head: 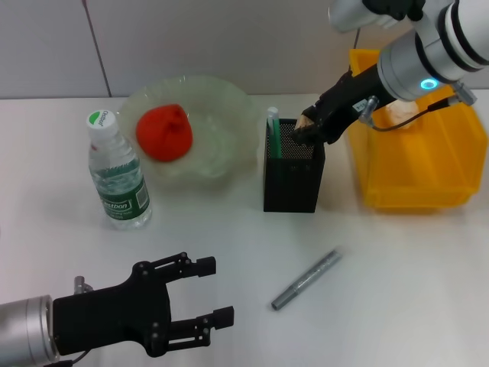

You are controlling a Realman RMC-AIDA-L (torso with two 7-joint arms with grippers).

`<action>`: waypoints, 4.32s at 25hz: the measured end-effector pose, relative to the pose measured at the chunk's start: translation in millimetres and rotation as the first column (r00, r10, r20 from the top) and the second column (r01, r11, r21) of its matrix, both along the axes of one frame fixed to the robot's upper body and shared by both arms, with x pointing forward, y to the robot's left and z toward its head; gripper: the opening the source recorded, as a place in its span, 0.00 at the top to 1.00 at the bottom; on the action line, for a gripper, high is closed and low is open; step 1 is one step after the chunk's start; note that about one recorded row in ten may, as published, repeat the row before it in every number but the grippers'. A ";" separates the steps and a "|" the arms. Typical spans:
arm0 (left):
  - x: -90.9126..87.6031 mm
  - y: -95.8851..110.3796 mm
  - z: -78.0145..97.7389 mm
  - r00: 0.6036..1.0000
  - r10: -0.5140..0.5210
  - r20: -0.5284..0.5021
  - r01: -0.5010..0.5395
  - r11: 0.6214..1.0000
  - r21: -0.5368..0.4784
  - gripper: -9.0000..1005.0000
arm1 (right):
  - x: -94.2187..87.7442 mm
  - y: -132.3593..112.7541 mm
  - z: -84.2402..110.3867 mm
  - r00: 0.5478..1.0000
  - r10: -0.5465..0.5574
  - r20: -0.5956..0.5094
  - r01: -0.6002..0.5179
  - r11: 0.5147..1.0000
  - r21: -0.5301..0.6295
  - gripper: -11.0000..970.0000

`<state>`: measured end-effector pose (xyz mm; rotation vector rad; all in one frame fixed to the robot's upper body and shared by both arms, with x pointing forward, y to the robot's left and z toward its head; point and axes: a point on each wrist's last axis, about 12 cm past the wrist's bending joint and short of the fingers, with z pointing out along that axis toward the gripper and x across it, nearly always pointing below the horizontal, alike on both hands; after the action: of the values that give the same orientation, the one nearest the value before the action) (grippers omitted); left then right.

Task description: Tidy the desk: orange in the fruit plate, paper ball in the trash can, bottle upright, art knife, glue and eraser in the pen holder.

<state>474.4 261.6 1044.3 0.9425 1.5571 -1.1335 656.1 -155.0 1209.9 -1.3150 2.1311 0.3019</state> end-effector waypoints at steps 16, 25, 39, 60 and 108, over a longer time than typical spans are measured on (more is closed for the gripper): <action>0.2 0.2 0.5 1.000 -0.002 0.003 0.002 1.000 -0.001 0.26 | 3.0 -1.8 3.8 0.998 -0.047 0.042 0.043 0.994 0.097 0.29; 0.5 -0.4 1.0 1.000 -0.001 0.000 0.001 1.000 -0.007 0.26 | -25.6 -21.9 26.6 0.990 0.057 0.130 -0.099 0.935 0.342 0.24; 0.5 -1.9 1.8 1.000 -0.005 0.006 0.005 1.000 -0.015 0.26 | -54.9 -77.4 -4.9 0.935 0.354 -0.022 -0.341 0.913 0.223 0.24; 4.5 0.8 2.5 0.999 0.040 0.014 -0.040 0.999 -0.022 0.26 | -48.7 -5.4 -38.8 0.763 0.628 -0.150 -0.642 0.712 -0.286 0.24; 6.0 6.5 0.5 0.995 0.098 0.013 -0.097 0.995 -0.015 0.27 | -43.2 36.5 -75.6 0.573 0.792 -0.211 -0.749 0.401 -0.527 0.50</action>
<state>480.4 268.1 1044.8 0.8534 1.5648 -1.0665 612.9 -118.5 1134.3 -2.6248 1.3914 -0.0590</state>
